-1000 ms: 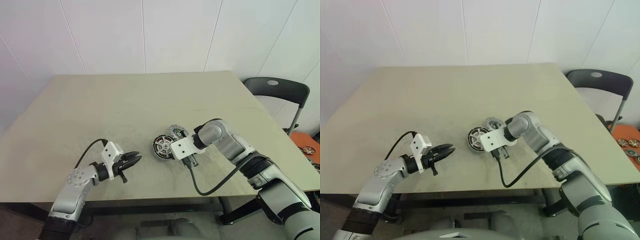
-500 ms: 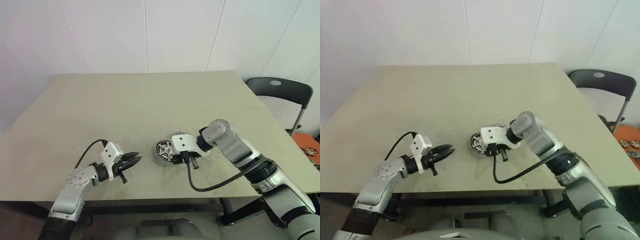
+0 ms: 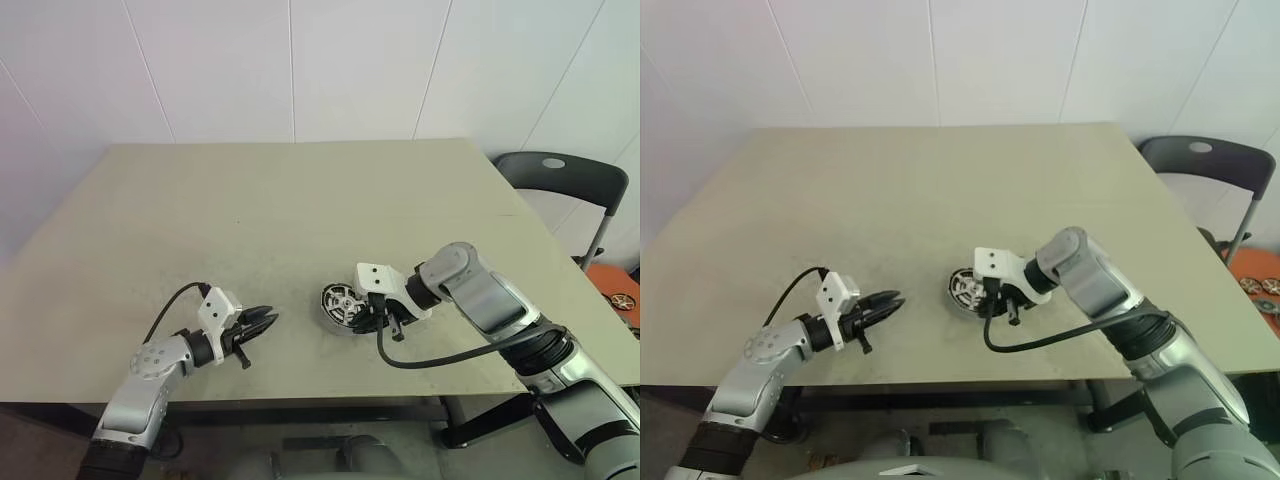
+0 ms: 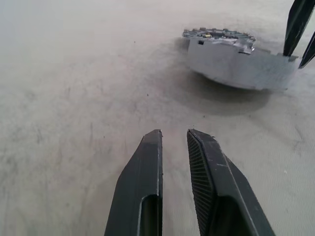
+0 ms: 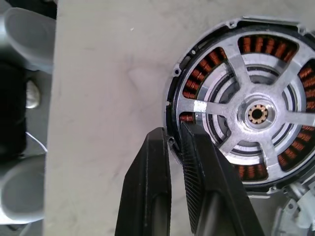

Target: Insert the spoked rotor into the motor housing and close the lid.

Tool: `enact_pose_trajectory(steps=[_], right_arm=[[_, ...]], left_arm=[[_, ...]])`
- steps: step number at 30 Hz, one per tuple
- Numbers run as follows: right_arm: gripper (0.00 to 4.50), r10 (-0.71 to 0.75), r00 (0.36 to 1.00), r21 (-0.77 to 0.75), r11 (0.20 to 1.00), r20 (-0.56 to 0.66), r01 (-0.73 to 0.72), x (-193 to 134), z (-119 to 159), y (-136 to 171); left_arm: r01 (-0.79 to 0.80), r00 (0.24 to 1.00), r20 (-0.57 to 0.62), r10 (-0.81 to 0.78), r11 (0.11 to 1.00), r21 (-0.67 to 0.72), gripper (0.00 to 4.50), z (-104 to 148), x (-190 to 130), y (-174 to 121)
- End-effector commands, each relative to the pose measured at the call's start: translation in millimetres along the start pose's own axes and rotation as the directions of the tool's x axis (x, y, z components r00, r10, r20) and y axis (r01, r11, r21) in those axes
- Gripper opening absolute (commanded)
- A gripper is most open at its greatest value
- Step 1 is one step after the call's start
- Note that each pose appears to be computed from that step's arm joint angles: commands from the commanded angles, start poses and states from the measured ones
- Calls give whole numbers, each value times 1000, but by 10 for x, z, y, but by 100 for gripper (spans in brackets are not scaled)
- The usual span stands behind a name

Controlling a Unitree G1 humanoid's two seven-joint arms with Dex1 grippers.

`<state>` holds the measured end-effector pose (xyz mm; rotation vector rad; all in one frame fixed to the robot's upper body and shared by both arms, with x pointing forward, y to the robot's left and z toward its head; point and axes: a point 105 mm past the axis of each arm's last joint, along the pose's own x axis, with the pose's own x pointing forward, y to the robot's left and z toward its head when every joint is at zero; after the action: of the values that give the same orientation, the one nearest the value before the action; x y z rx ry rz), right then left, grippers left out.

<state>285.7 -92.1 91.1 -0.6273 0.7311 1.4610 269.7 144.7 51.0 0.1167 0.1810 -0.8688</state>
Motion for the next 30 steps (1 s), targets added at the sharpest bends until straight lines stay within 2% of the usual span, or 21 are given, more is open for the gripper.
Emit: enact_pose_trajectory(steps=[1,7,14,16,18,22,27,30], right_arm=[[7,75,996,39,996,51,-77,-63,163,110],[7,117,988,114,985,98,-128,4,289,174],[7,85,990,178,979,110,-103,137,339,120],[80,106,988,181,975,111,-125,143,322,149],[132,115,988,180,975,107,-133,140,301,158],[263,89,992,194,976,85,-104,98,202,104],[263,85,984,282,951,157,-127,-3,227,54],[263,101,939,406,883,328,-237,-169,387,97]], left_arm=[[-23,999,32,22,999,34,92,87,-7,56],[-29,999,29,27,999,39,92,64,-7,67],[-32,999,30,31,999,42,92,58,-8,73],[-37,999,29,36,998,45,92,56,-11,76],[-40,999,29,39,998,48,92,55,-12,81],[-39,999,31,37,998,54,92,73,-5,80],[-28,999,36,26,998,58,92,109,26,74],[-21,999,41,19,998,59,92,136,41,57]])
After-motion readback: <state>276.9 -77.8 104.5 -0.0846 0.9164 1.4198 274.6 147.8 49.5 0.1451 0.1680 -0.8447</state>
